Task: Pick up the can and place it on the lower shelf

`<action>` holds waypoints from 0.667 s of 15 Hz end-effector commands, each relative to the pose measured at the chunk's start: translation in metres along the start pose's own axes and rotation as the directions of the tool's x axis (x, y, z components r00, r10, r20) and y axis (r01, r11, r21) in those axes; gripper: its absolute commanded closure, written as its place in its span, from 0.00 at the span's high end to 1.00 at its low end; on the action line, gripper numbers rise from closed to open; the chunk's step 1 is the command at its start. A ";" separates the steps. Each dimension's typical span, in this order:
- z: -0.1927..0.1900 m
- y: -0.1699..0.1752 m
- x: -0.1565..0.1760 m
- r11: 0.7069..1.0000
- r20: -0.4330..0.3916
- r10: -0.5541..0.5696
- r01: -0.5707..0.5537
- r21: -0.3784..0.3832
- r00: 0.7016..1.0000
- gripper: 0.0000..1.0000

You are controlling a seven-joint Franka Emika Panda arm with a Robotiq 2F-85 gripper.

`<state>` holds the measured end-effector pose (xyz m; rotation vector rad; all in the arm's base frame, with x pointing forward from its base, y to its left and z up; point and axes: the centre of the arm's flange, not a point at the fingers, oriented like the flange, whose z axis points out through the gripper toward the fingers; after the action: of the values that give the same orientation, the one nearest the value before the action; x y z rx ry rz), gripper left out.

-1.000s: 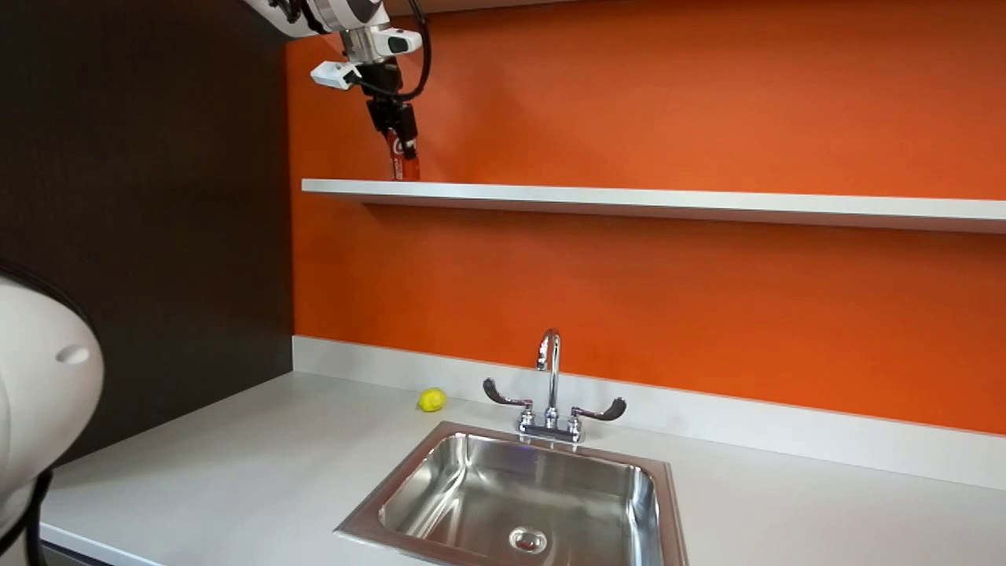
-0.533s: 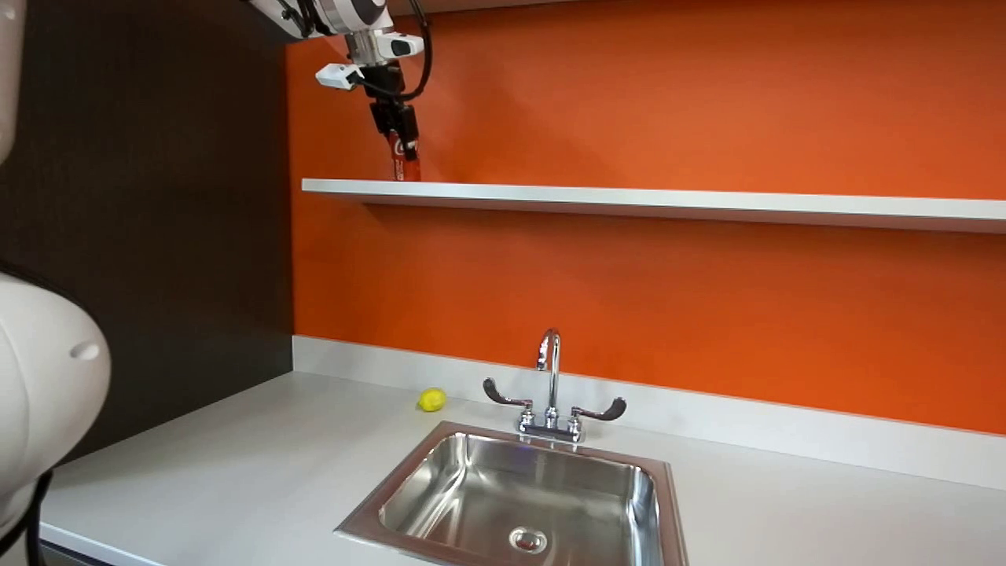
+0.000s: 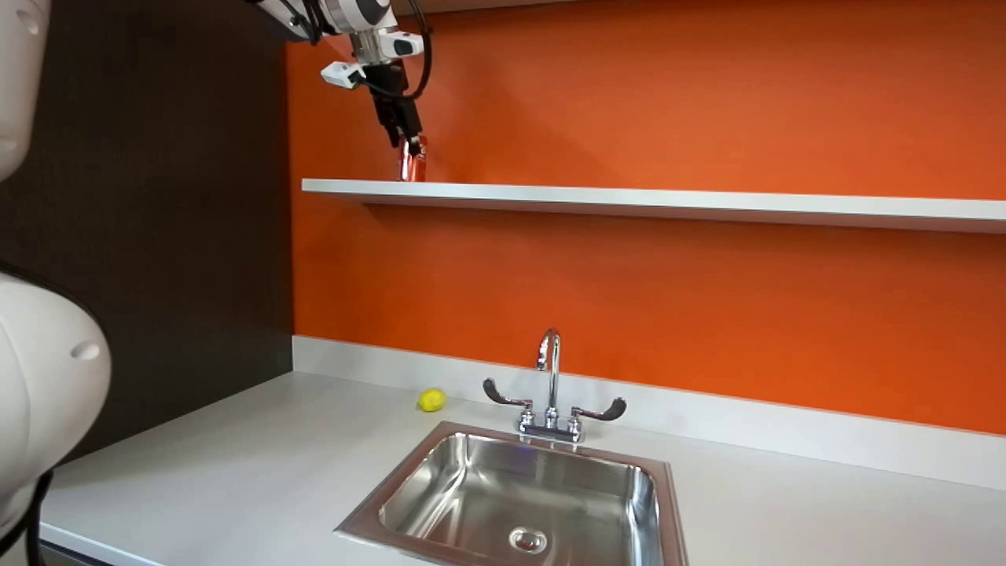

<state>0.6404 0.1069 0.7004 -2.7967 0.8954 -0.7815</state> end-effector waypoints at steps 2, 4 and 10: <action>-0.020 0.000 0.000 0.999 0.009 0.032 -0.033 0.034 0.999 1.00; -0.026 0.003 -0.007 0.999 0.021 0.030 -0.031 0.021 0.999 1.00; -0.034 0.035 -0.021 0.999 0.066 0.013 -0.010 -0.046 0.998 1.00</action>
<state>0.6202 0.1028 0.7151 -2.8054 0.9180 -0.7361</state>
